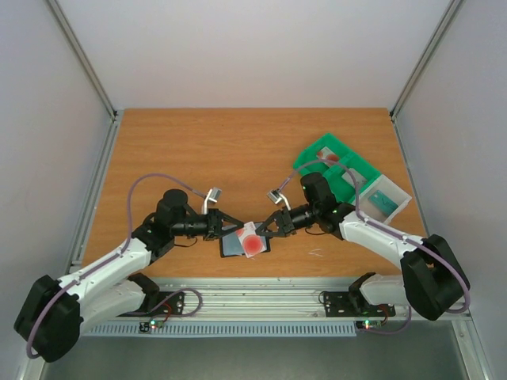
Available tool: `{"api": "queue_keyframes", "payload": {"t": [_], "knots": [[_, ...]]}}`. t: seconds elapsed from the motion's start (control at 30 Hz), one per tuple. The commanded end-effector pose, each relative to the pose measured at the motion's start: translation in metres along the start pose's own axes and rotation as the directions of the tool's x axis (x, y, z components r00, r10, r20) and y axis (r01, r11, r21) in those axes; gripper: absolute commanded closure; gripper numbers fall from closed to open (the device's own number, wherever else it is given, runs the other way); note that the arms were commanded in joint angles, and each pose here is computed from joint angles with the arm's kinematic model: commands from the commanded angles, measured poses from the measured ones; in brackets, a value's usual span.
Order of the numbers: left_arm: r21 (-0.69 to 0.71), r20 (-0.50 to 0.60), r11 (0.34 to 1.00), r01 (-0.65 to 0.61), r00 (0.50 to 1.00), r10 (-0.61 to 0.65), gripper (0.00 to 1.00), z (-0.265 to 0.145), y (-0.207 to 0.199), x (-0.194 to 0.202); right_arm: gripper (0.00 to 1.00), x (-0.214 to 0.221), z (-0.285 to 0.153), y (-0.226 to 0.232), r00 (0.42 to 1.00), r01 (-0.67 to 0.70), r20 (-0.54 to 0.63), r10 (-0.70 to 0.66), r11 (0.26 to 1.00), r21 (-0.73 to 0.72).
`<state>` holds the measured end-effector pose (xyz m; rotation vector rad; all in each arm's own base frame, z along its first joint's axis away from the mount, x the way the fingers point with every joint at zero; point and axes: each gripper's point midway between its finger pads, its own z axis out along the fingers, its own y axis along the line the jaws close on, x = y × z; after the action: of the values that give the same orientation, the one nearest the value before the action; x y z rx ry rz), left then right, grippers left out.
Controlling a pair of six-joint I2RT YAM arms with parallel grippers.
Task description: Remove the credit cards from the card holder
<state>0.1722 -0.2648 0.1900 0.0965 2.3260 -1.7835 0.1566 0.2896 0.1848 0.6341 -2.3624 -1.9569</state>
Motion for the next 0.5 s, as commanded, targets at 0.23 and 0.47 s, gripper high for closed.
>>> {"api": "queue_keyframes", "payload": {"t": [0.23, 0.47], "knots": [[-0.01, 0.174, 0.999, 0.035, 0.984, -0.032, 1.0, -0.001, 0.007, -0.03, 0.51, -0.019, -0.021, -0.018, 0.954, -0.159, 0.279, 0.106, 0.972, 0.174], [-0.042, 0.37, 0.998, 0.039, 0.929, -0.021, 0.99, -0.007, 0.008, -0.07, 0.41, -0.032, -0.048, -0.021, 0.844, -0.264, 0.519, 0.135, 0.947, 0.184]]}}
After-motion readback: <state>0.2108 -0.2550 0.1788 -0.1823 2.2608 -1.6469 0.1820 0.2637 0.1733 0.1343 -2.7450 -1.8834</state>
